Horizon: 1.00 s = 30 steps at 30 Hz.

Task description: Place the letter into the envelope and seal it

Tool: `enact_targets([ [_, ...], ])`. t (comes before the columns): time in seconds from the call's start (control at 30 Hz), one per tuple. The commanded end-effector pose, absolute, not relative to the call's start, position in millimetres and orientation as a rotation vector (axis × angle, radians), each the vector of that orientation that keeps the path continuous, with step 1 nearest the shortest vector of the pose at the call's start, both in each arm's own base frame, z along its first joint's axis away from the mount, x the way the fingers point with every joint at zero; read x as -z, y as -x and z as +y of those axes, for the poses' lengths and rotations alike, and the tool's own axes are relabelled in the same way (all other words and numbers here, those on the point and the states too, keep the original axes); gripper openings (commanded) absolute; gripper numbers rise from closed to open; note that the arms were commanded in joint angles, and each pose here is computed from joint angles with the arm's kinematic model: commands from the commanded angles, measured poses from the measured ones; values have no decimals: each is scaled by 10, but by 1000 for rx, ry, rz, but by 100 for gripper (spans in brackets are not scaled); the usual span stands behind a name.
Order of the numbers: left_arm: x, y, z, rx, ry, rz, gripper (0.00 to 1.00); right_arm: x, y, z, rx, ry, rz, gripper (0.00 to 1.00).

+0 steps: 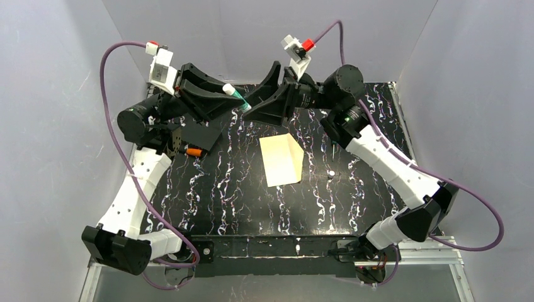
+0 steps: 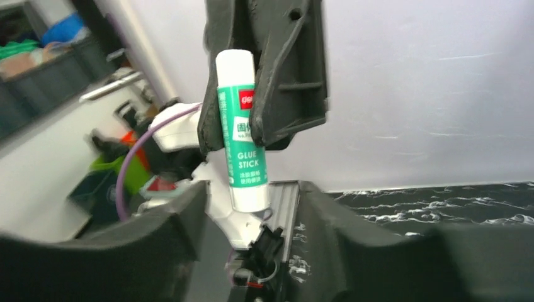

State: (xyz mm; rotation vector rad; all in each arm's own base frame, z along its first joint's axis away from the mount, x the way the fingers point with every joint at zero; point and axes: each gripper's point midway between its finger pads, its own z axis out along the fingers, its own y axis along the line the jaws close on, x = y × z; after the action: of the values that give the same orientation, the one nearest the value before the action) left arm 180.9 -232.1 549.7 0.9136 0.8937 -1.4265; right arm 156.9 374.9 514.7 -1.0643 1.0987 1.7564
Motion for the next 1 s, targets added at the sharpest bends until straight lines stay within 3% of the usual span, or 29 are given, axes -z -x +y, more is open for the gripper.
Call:
enact_targets([
  [0.0, -5634, -2121, -2171, 1358, -628, 856, 0, -5418, -1975, 3590, -1505, 786, 1113, 79],
  [0.07, -5611, -2337, -2069, 1337, -451, 883, 0, -5412, -2102, 3510, -1444, 682, 1108, 90],
  [0.13, -5607, -2502, -1951, 1341, -286, 902, 0, -5410, -2158, 3432, -1408, 618, 1082, 92],
  [0.33, -5489, -2844, -1776, 1454, 96, 1036, 0, -5288, -2282, 3508, -1276, 690, 1061, 86],
  [0.53, -5395, -2923, -1810, 1532, 212, 1147, 0, -5209, -2676, 3593, -1074, 633, 1099, 89],
  [0.7, -5384, -2929, -1820, 1533, 212, 1159, 0, -5283, -2674, 3743, -1062, 688, 1057, 90],
  [0.83, -5379, -2930, -1838, 1544, 209, 1166, 0, -5276, -2680, 3837, -1064, 712, 1054, 86],
  [0.97, -5329, -2945, -1806, 1518, 224, 1163, 0, -5355, -2675, 3831, -1078, 687, 1024, 66],
])
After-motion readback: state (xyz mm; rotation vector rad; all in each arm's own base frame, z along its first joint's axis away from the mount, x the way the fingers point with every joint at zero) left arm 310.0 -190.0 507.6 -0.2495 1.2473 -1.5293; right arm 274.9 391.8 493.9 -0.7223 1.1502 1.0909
